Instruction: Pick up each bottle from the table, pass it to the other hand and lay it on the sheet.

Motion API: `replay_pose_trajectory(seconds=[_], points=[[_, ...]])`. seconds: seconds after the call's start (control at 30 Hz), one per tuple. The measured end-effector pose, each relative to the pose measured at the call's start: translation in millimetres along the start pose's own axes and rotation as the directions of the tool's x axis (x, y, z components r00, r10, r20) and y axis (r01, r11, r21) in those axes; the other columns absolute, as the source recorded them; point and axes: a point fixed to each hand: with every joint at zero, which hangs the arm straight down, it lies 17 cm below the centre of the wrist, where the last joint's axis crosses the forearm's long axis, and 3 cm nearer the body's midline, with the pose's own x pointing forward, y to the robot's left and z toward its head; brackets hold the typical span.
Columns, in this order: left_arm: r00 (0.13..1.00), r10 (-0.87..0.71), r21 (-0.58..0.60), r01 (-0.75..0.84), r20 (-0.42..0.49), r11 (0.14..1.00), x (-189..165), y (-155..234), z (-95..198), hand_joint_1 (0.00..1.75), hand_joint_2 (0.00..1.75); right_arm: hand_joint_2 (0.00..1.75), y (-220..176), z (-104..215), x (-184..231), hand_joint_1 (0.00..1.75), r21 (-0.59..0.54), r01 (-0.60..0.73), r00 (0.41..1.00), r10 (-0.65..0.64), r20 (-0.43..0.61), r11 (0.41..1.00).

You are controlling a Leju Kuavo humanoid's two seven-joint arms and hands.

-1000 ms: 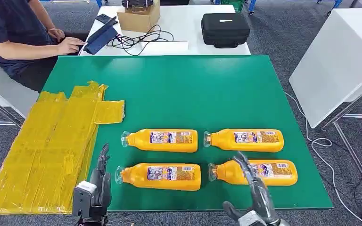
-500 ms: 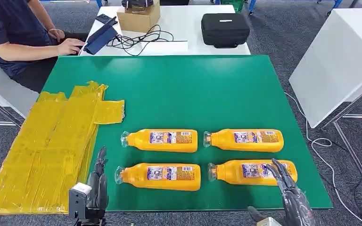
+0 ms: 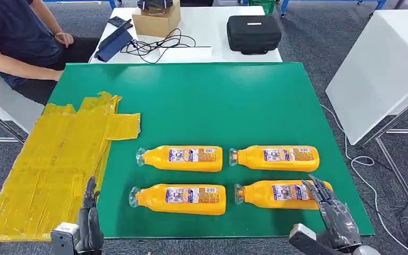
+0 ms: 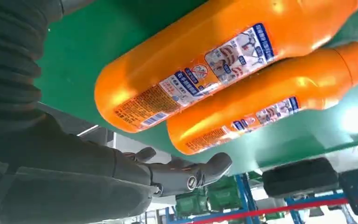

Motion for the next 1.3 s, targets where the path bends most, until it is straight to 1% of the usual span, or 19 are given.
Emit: replay_pose_trajectory(seconds=[0.1, 0.27, 0.4, 0.87, 1.1, 1.13, 1.23, 1.27, 1.3], points=[[1.000, 0.003, 0.000, -0.003, 0.002, 1.000, 1, 1, 0, 0.00, 0.00, 1.75, 3, -11, -13, 0.00, 0.028, -0.022, 1.000, 0.022, -0.004, 0.999], [1.000, 0.002, 0.014, -0.002, 0.000, 1.000, 2, 6, 3, 0.00, 0.00, 1.75, 9, -42, -24, 0.00, 0.063, -0.040, 0.999, 0.040, -0.002, 0.997], [1.000, 0.004, 0.017, -0.004, 0.000, 1.000, 2, 6, 4, 0.00, 0.00, 1.75, 14, -53, -27, 0.00, 0.079, -0.043, 0.999, 0.043, -0.007, 0.996], [1.000, 0.014, 0.006, -0.014, 0.003, 1.000, 3, 6, 2, 0.00, 0.00, 1.75, 20, -40, -46, 0.00, 0.125, -0.062, 0.997, 0.067, -0.038, 0.990], [0.999, 0.041, -0.003, -0.041, 0.013, 0.999, 4, 3, -3, 0.00, 0.00, 1.75, 30, -25, -63, 0.00, 0.212, -0.080, 0.992, 0.098, -0.074, 0.974], [0.999, 0.046, 0.000, -0.046, 0.011, 0.999, 4, 3, -4, 0.00, 0.00, 1.75, 32, -20, -66, 0.19, 0.226, -0.083, 0.991, 0.104, -0.084, 0.971], [0.999, 0.053, 0.001, -0.053, 0.007, 0.999, 3, 3, -5, 0.00, 0.00, 1.75, 32, -5, -79, 0.19, 0.263, -0.087, 0.987, 0.119, -0.109, 0.961], [0.998, 0.060, 0.002, -0.060, 0.007, 0.998, 4, 3, -5, 0.00, 0.00, 1.75, 33, 0, -83, 1.68, 0.276, -0.084, 0.986, 0.120, -0.117, 0.957], [0.998, 0.061, 0.003, -0.061, 0.008, 0.998, 4, 4, -5, 0.00, 0.00, 1.75, 34, 6, -88, 1.75, 0.288, -0.084, 0.984, 0.125, -0.126, 0.954]])
